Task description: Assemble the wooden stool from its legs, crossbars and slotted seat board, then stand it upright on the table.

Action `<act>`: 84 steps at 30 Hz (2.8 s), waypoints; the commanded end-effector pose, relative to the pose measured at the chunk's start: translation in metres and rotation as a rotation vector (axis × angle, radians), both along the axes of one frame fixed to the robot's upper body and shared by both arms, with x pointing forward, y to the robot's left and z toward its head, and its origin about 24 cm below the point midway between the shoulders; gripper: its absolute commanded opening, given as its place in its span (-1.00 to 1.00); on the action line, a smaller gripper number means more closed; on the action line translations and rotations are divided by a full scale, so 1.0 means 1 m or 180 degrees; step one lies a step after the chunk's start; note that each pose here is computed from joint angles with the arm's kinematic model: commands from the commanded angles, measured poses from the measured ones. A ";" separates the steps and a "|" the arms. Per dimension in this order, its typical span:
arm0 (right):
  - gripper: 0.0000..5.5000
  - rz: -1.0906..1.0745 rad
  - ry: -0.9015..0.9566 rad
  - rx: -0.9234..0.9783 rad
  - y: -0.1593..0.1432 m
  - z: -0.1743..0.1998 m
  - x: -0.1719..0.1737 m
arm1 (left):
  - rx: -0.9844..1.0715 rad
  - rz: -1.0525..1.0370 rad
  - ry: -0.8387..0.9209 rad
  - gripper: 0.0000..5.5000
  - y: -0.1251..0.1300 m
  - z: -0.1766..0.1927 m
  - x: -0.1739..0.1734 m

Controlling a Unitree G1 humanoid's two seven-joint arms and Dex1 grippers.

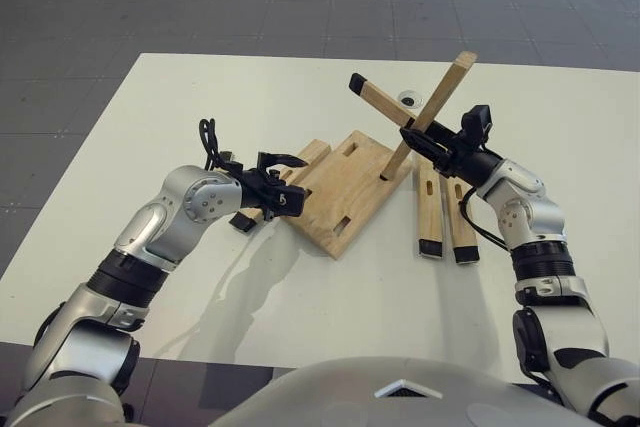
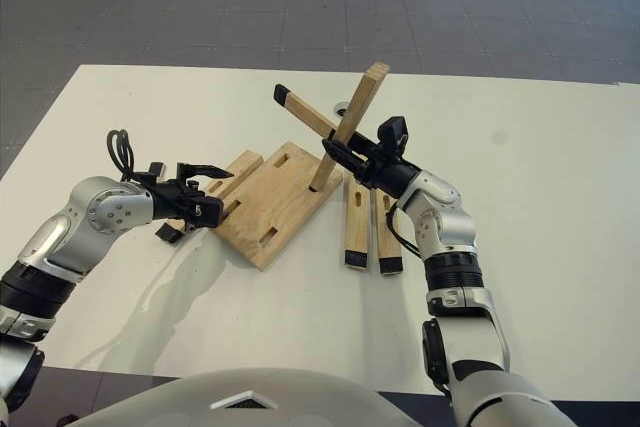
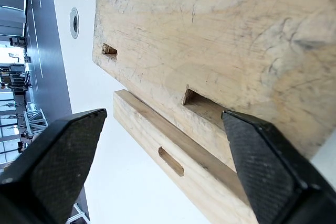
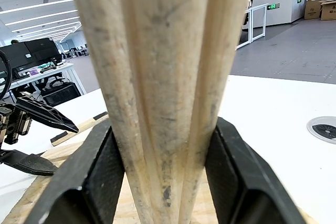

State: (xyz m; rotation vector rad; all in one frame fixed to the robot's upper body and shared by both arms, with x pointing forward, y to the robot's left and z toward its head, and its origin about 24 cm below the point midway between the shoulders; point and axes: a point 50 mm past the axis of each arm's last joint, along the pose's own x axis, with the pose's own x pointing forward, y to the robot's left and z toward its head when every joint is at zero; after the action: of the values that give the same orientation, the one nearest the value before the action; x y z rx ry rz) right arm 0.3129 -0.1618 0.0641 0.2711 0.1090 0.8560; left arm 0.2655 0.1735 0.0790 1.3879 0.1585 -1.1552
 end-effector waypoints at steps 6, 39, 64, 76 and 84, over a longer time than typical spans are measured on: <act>-0.26 -0.0319 0.0764 -0.0339 -0.026 -0.036 -0.018 | 0.0154 -0.0023 0.0402 0.49 0.003 -0.026 -0.016; 0.58 -0.1861 -0.0664 -0.0003 -0.051 0.163 0.026 | -0.0350 -0.0042 0.0670 0.49 -0.043 -0.002 -0.025; 0.58 -0.0970 -0.0434 -0.0120 0.042 0.180 0.092 | -0.0305 0.0088 0.0582 0.49 -0.032 -0.012 -0.025; 0.58 -0.0972 -0.1400 0.0388 0.033 0.275 0.081 | -0.0324 0.0078 0.0600 0.49 -0.034 -0.013 -0.027; 0.58 -0.0765 0.0732 -0.0047 0.050 0.052 0.062 | -0.0336 0.0040 0.0628 0.49 -0.036 -0.013 -0.029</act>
State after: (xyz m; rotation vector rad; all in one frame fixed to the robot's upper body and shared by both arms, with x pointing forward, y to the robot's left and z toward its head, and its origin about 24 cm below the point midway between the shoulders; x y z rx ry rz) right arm 0.3955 -0.1185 0.2084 0.2862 -0.0724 0.6048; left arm 0.2424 0.1293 0.0826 1.1756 0.1312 -1.2460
